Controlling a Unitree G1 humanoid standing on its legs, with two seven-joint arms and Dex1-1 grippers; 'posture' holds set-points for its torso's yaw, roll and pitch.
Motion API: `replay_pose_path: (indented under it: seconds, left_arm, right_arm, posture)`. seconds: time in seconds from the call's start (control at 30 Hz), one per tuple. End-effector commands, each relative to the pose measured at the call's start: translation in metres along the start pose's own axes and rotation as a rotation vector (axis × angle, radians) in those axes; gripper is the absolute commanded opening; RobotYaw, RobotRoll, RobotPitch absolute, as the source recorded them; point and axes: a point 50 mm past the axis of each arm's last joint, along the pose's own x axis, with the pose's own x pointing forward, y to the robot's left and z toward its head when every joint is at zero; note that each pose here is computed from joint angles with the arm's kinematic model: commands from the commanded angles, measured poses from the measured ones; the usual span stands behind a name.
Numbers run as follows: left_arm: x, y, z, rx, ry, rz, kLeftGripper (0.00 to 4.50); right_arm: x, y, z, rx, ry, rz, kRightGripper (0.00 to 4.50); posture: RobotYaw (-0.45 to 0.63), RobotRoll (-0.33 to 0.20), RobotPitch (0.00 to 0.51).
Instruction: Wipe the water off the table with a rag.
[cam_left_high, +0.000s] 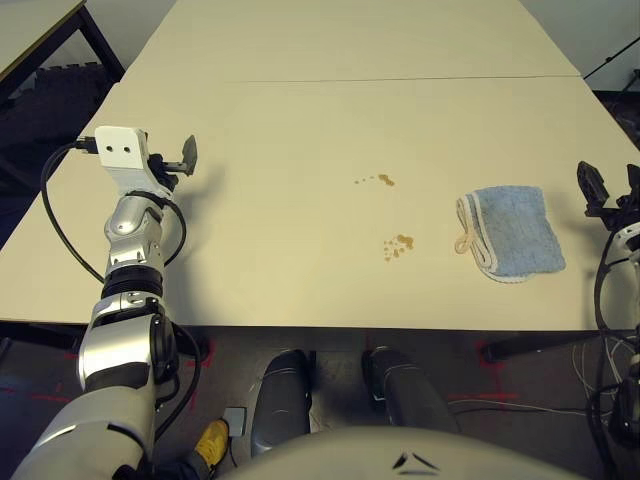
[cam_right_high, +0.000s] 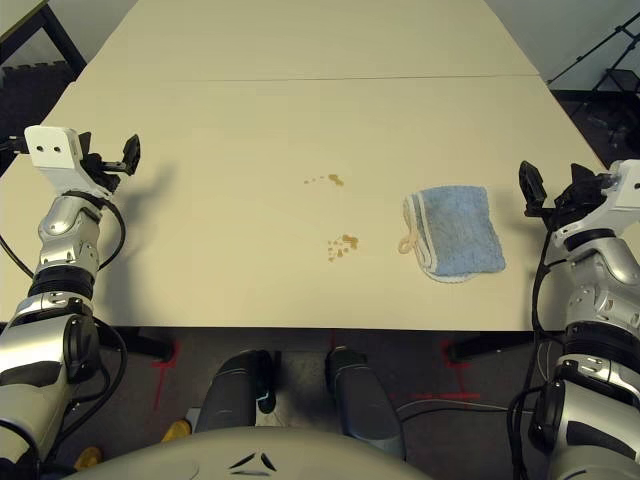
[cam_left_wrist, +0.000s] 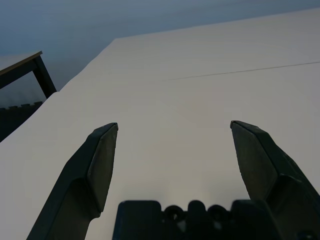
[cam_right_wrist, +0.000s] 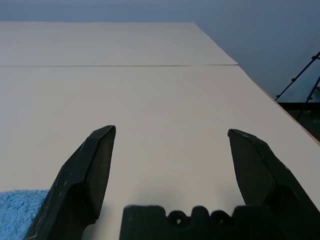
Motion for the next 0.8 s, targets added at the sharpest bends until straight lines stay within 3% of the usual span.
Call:
replay_pose_path:
  seconds: [0.03,0.47,0.6,0.8]
  left_arm:
    - [-0.003,0.001,-0.001,0.007,0.002,0.004,4.5]
    - [0.002,-0.017,0.006,-0.028,-0.024,-0.115,4.5]
    - [0.0,-0.027,0.01,-0.073,-0.023,-0.267,4.5]
    - [-0.027,-0.046,0.012,-0.104,0.014,-0.75,4.5]
  right_arm:
    - [0.0,-0.001,0.001,0.004,0.0,0.001,4.47]
    - [0.008,-0.012,0.014,-0.022,0.002,-0.003,4.47]
    - [0.013,-0.009,0.017,-0.023,0.002,0.012,4.47]
    - [0.017,-0.003,0.015,-0.019,0.012,0.047,4.47]
  posture:
    - [-0.18,0.0,0.156]
    - [-0.18,0.0,0.173]
    - [-0.17,0.0,0.157]
    - [-0.19,0.0,0.145]
